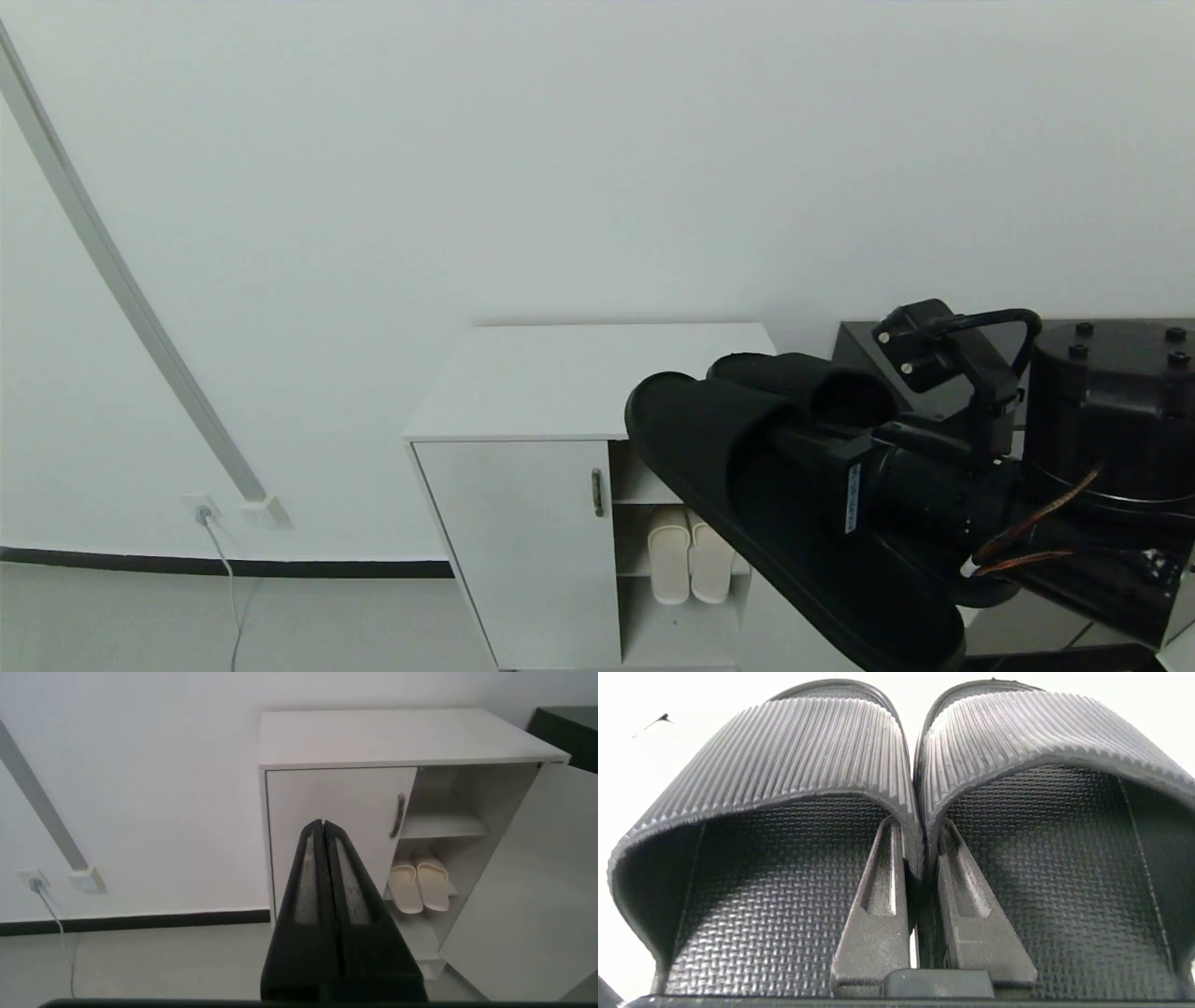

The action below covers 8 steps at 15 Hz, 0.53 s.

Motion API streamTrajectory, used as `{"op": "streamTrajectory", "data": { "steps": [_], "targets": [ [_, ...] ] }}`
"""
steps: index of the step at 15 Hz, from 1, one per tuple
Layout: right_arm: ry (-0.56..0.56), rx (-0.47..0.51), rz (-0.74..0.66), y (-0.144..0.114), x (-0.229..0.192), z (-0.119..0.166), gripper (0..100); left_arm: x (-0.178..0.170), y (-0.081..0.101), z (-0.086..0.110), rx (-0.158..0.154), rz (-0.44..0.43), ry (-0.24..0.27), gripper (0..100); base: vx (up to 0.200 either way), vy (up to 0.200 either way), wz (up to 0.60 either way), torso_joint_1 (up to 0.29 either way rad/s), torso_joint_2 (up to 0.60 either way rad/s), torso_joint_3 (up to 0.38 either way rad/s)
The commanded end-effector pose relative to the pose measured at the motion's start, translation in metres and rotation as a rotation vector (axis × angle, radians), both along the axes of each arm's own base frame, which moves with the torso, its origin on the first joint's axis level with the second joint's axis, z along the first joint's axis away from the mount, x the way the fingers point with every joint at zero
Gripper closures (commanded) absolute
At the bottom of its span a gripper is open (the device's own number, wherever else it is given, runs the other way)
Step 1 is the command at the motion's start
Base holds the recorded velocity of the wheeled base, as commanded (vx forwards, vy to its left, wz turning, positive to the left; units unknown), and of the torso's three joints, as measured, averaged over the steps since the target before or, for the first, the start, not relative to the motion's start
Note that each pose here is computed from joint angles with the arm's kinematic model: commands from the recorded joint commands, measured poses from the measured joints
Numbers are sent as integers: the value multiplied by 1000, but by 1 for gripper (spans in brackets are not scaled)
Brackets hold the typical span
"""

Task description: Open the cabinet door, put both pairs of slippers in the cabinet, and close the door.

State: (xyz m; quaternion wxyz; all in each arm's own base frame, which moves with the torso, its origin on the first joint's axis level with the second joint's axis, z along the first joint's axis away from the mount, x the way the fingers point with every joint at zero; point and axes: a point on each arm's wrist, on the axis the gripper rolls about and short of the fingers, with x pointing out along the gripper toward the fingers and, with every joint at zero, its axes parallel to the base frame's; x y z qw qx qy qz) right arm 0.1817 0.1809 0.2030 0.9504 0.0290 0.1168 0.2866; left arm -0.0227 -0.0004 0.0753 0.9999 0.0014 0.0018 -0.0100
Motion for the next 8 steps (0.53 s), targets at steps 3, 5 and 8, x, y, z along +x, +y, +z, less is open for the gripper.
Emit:
{"op": "streamTrajectory", "data": {
  "steps": [3, 5, 8],
  "targets": [
    [14, -15, -2, 1, 1, -6, 100, 0, 0, 0, 0, 0, -1, 100, 0, 0, 0, 0, 0, 0],
    [21, -24, 0, 2, 2, -9, 100, 0, 0, 0, 0, 0, -1, 100, 0, 0, 0, 0, 0, 0],
    [21, -37, 2, 3, 2, -11, 100, 0, 0, 0, 0, -1, -1, 100, 0, 0, 0, 0, 0, 0]
  ]
}}
